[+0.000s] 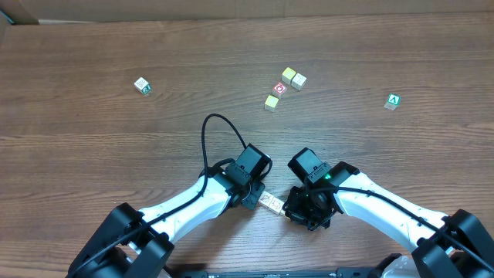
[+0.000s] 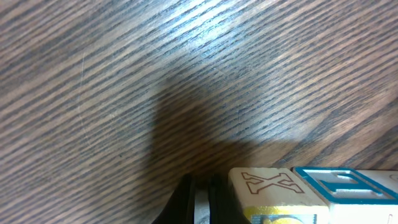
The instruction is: Flip 4 blocks
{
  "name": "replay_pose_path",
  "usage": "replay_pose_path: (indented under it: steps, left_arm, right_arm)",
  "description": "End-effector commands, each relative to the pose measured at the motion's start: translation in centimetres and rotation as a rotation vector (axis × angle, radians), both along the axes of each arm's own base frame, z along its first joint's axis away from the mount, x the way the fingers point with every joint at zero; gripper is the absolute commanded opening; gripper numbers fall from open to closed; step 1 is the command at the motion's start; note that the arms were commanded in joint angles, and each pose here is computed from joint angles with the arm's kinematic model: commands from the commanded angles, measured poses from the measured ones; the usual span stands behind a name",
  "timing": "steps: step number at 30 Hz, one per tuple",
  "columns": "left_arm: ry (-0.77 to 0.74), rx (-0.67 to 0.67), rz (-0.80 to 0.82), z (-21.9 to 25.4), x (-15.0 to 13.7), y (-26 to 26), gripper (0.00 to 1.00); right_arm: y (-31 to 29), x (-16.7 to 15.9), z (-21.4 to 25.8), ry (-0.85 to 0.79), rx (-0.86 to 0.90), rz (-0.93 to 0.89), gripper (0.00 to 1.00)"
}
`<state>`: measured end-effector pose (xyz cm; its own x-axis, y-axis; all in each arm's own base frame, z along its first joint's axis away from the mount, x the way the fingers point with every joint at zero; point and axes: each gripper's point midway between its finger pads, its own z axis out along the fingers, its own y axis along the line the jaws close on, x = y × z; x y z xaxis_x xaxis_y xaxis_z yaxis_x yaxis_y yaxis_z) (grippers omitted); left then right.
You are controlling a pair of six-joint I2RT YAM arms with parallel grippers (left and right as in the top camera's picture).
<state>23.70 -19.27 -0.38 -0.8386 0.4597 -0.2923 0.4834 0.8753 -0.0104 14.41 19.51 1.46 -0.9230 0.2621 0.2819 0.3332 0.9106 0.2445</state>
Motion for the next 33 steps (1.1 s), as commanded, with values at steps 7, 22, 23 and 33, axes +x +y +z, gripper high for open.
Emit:
replay_pose_path:
  steps: [7, 22, 23, 33]
  left_arm:
    - [0.038, 0.175, -0.035, -2.9, -1.2, 3.7, 0.04]
    - [0.001, 0.189, -0.089, -2.7, -0.5, 3.5, 0.04]
    - [-0.003, 0.189, -0.102, -2.7, -0.5, 3.4, 0.04]
    - [-0.015, 0.191, -0.141, -2.6, -0.3, 3.2, 0.04]
  right_arm:
    - [0.7, -0.9, -0.1, 0.024, -0.01, -0.03, 0.04]
    - [1.6, -1.1, -0.1, 0.02, -0.007, -0.053, 0.04]
    - [1.6, -1.1, -0.1, 0.02, -0.007, -0.053, 0.04]
    - [1.7, -0.5, -0.2, -0.045, 0.009, 0.039, 0.04]
